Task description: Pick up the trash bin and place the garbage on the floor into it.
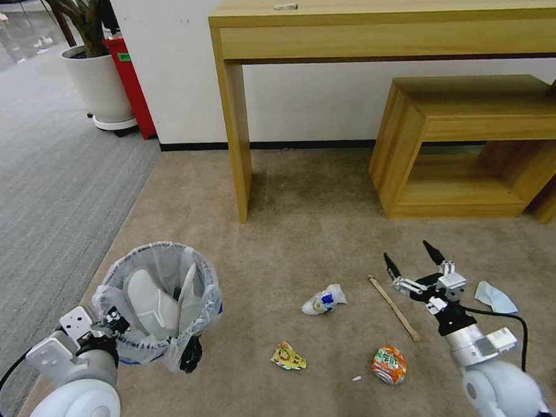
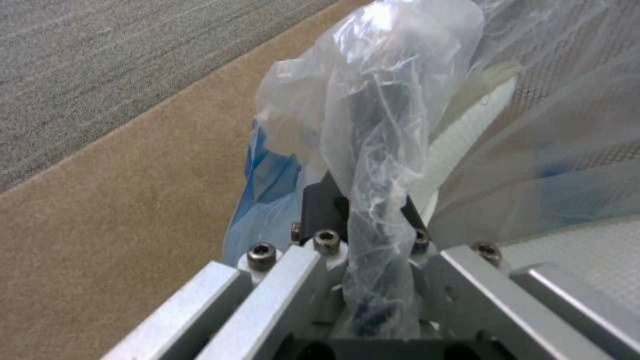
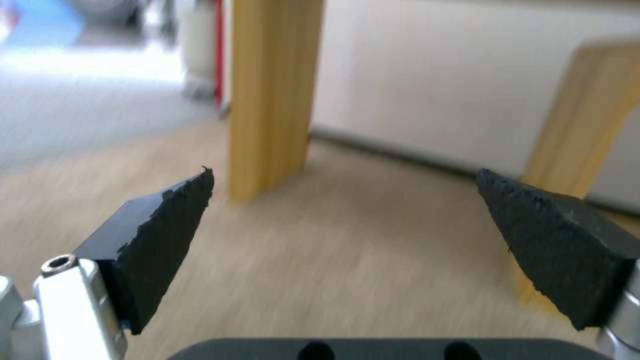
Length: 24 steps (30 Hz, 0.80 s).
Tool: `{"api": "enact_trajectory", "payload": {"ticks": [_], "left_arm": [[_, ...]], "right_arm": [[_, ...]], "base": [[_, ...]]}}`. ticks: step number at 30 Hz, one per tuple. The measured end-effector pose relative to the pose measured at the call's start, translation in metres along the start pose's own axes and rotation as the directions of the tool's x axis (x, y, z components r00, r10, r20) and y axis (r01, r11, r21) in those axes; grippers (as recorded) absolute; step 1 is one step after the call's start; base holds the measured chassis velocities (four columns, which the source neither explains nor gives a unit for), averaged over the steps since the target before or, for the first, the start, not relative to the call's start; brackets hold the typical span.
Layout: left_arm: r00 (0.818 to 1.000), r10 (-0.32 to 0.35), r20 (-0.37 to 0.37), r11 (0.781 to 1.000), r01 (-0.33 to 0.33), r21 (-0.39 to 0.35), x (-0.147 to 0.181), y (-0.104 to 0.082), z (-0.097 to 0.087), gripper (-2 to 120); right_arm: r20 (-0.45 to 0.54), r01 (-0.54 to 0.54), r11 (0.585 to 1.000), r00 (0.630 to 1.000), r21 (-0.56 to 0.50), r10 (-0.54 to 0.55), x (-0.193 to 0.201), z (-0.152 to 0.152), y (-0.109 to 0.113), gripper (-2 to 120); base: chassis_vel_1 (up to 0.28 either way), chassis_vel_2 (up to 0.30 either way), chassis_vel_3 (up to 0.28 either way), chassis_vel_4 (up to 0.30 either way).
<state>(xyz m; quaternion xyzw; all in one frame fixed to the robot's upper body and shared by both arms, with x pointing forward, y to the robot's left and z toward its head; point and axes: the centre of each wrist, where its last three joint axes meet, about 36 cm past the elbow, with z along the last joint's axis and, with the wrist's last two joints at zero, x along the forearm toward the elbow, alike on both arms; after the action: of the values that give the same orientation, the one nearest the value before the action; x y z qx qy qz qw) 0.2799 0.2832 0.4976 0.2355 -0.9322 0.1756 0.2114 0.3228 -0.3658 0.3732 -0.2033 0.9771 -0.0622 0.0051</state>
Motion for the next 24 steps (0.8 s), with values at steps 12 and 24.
{"api": "enact_trajectory", "payload": {"ticks": [12,24], "left_arm": [[1.000,-0.010,0.009,1.000,0.010,-0.006,0.003,-0.004,0.004,0],[1.000,-0.020,0.011,1.000,0.020,-0.005,0.006,-0.006,0.006,0]], "right_arm": [[-0.424,0.384,0.921,0.826,-0.058,-0.371,-0.019,0.013,-0.026,100],[-0.677,0.412,0.909,0.651,-0.065,-0.343,-0.005,0.062,-0.035,100]], "base": [[0.000,0.000,0.000,0.000],[0.000,0.000,0.000,0.000]]}}
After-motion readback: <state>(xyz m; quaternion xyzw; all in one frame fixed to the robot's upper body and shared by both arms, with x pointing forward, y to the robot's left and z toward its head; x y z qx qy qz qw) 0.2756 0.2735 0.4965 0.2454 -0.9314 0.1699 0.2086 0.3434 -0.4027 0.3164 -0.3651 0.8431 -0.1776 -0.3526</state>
